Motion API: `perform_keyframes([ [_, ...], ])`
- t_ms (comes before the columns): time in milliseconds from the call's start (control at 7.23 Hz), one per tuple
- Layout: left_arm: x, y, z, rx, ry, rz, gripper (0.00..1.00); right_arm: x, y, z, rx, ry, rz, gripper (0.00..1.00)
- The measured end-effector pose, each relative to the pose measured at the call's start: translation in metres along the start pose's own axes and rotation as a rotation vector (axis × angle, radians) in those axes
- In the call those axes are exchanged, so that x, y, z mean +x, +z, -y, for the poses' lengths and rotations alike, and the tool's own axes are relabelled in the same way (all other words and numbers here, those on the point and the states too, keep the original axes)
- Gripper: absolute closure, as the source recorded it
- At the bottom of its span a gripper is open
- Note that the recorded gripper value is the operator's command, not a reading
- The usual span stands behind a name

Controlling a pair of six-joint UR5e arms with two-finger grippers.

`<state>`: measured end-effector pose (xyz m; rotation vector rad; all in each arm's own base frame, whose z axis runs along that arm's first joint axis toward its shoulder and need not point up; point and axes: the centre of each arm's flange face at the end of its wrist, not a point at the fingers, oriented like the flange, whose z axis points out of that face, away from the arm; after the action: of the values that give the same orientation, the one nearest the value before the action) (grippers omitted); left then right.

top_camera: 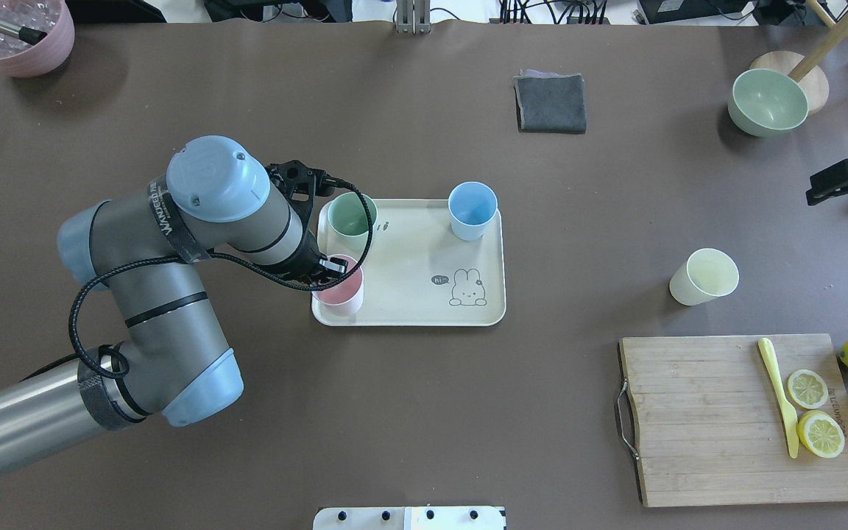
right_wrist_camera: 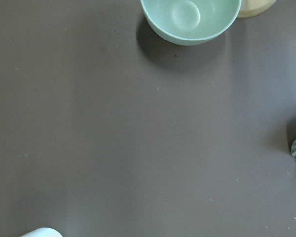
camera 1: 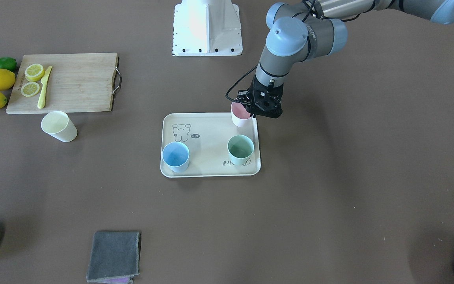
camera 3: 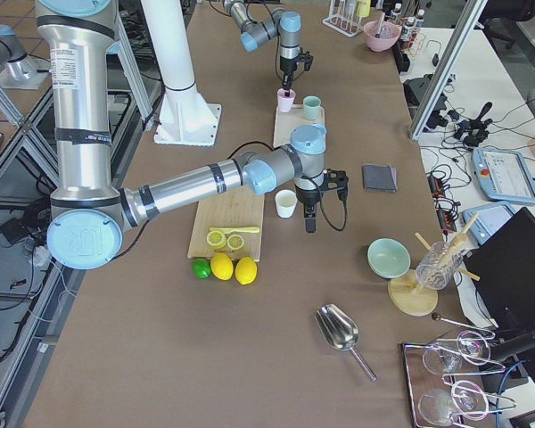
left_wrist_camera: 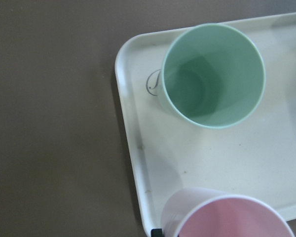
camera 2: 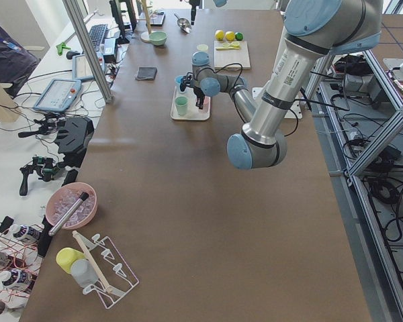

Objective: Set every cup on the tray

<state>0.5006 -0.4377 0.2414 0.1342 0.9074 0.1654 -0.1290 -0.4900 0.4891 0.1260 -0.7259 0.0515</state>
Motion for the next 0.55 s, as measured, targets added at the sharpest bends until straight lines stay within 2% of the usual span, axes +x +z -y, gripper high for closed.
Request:
perform_keyframes([
  [277,0.001,-0.012,0.007,0.053,0.005,0.008,0.02,-0.034,0.016,-0.009,-0.008,0.033,0.032,0.0],
  [553,-0.02,-0.05,0.035,0.093,-0.013,-0.013,0.02,-0.051,0.029,-0.022,-0.017,0.056,0.059,0.0],
])
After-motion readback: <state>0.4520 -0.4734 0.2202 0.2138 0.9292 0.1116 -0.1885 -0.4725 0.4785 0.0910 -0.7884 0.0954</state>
